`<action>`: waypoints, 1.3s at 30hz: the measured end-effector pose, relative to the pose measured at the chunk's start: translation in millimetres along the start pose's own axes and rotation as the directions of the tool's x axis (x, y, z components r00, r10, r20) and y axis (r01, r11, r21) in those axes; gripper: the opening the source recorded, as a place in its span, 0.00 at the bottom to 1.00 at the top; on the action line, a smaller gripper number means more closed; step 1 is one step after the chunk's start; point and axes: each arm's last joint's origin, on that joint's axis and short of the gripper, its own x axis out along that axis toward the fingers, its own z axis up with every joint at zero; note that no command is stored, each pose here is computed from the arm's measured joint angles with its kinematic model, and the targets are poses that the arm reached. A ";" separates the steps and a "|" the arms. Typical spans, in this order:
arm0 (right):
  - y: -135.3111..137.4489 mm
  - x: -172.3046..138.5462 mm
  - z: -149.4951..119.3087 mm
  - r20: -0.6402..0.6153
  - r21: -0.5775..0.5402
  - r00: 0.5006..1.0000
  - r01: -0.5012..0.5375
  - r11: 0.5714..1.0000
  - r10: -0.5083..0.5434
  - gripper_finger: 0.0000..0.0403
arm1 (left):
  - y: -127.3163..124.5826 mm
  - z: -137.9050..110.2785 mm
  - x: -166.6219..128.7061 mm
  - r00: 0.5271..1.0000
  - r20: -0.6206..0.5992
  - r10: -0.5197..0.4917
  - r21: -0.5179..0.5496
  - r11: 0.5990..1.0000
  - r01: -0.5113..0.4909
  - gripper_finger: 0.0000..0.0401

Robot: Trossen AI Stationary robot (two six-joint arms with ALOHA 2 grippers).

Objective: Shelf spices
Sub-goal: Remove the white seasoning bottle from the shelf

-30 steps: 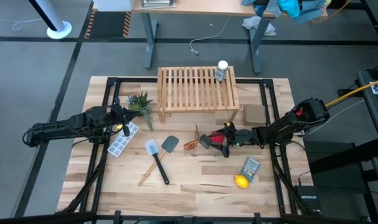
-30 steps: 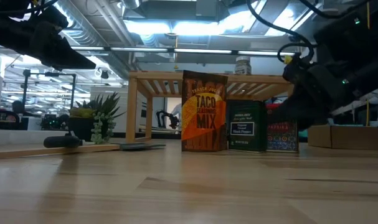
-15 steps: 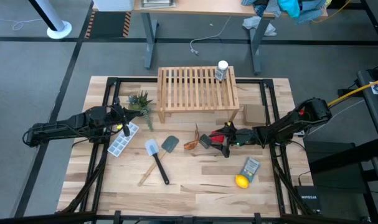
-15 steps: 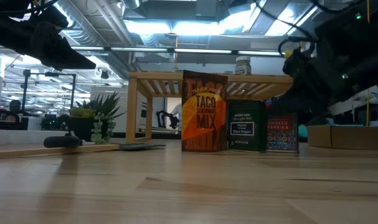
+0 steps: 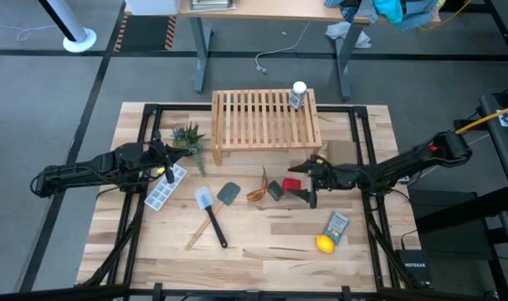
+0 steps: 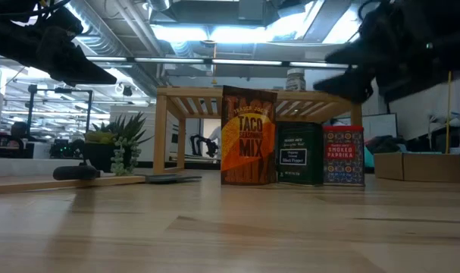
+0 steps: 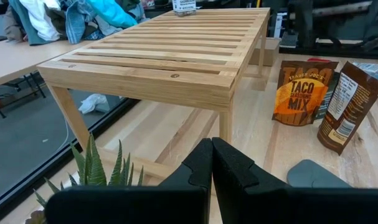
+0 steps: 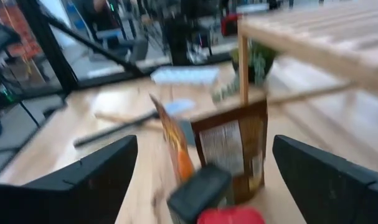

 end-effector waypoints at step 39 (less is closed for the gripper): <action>-57.5 -5.5 97.1 0.414 -0.105 0.502 0.855 0.507 -0.760 0.94 | 0.0 0.1 0.0 1.000 0.001 0.000 0.043 0.999 0.000 0.01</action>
